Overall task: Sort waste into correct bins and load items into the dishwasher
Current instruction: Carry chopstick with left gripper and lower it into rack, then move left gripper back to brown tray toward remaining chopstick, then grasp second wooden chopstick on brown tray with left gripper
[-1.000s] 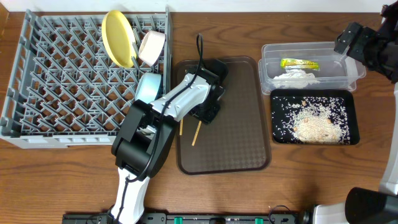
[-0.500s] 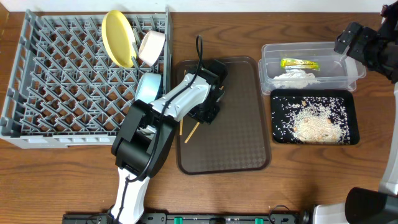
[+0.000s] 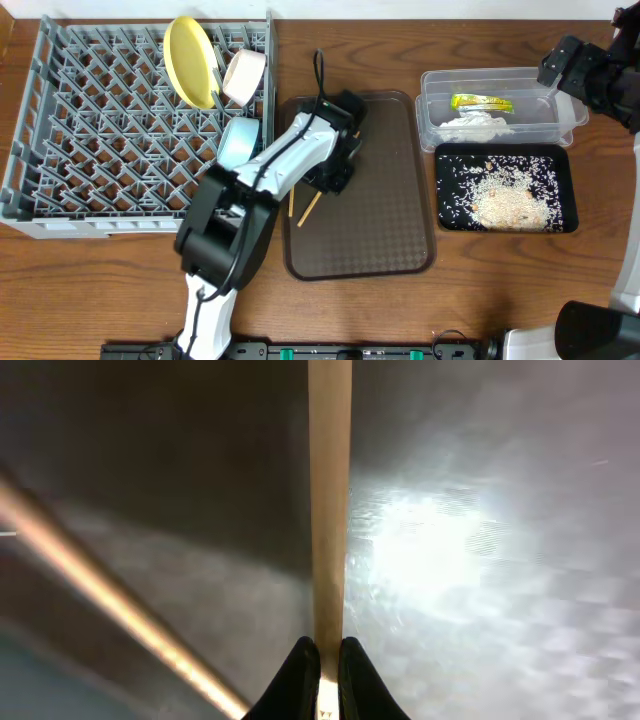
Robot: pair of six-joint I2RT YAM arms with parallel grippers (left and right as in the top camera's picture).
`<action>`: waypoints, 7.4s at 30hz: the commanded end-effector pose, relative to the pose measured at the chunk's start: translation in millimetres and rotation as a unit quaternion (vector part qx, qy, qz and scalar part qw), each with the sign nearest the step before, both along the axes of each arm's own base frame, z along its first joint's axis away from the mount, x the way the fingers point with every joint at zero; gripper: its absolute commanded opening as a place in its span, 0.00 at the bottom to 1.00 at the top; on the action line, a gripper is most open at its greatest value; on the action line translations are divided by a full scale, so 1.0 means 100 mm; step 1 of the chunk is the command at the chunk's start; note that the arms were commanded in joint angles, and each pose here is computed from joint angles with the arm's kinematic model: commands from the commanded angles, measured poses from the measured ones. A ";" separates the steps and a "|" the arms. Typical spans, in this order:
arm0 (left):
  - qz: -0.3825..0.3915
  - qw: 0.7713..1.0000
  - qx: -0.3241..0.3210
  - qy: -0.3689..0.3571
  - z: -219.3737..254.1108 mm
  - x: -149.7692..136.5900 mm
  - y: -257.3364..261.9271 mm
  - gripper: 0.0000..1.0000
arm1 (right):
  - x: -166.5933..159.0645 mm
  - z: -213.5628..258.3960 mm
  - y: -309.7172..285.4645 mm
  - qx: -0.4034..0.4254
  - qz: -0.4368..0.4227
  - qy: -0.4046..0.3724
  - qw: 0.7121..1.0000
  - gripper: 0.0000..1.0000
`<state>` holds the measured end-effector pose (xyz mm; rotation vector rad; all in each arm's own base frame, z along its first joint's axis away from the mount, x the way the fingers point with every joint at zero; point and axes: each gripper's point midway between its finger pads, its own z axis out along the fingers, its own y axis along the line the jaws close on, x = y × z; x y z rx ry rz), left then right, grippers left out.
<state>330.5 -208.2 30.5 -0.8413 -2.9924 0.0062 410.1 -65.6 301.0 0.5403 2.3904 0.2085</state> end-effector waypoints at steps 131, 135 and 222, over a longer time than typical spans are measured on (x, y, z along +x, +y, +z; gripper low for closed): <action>0.327 0.943 -0.044 -0.052 1.07 0.53 2.44 0.43 | 0.02 0.02 0.02 0.004 0.002 -0.002 1.000 0.99; 0.287 0.953 -0.059 -0.072 1.21 0.56 2.10 0.44 | 0.02 0.02 0.02 0.004 0.002 -0.002 1.000 0.99; 0.134 0.991 0.010 -0.014 -0.51 0.38 0.57 0.37 | 0.02 0.02 0.02 0.004 0.002 -0.002 1.000 0.99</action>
